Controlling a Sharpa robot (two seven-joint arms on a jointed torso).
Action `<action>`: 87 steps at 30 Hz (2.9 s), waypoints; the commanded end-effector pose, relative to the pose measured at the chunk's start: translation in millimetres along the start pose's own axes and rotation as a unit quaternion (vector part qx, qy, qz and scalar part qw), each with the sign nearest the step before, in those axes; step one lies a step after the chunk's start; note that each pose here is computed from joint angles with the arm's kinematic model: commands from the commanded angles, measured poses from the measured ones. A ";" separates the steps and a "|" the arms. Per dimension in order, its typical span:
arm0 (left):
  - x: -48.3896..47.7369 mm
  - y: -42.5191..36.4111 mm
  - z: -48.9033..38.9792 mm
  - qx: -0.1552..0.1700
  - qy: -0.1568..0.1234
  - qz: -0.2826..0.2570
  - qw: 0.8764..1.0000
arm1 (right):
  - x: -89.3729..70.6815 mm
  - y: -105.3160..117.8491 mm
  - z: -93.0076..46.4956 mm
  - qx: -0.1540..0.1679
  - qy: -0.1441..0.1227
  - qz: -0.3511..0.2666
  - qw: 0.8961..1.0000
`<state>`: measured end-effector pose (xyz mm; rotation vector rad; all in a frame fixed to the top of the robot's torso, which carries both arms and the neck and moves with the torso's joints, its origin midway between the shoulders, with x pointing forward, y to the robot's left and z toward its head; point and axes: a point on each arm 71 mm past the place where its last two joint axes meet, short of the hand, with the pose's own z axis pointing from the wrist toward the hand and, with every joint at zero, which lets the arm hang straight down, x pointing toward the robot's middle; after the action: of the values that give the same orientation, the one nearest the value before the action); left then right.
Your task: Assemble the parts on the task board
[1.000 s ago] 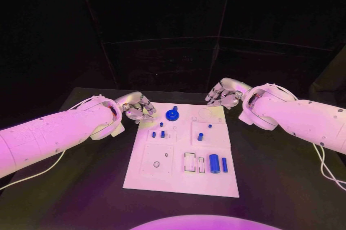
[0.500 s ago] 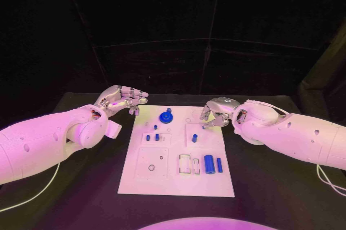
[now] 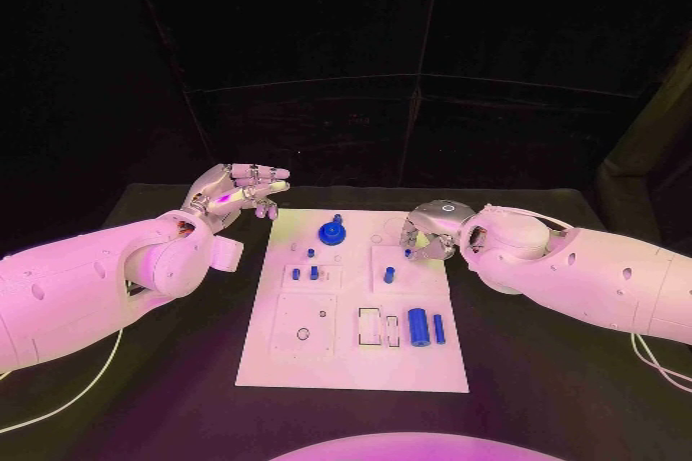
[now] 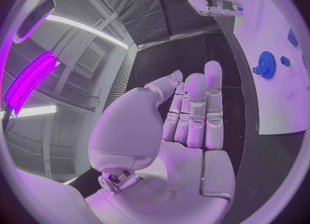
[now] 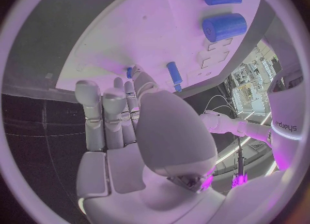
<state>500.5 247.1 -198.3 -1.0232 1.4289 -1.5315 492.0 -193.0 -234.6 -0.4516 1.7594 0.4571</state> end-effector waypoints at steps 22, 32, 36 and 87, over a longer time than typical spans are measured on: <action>-6.3 -1.2 -1.9 0.001 -0.012 -0.016 1.000 | 11.2 1.4 5.1 0.005 0.055 -0.010 0.998; -9.7 -0.9 -2.5 -0.002 -0.016 -0.014 1.000 | 3.1 3.1 3.5 0.000 0.000 0.014 1.000; -11.7 -0.6 -2.5 -0.002 -0.018 -0.013 1.000 | -1.4 2.1 -0.5 0.002 -0.026 0.028 0.999; 9.8 1.1 6.2 -0.006 0.000 -0.020 1.000 | 12.5 157.3 17.9 -0.176 -0.020 0.047 0.983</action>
<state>502.4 236.8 -199.9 -1.0638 1.4309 -1.5473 421.9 -52.4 -238.4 -0.5606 1.6550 0.8536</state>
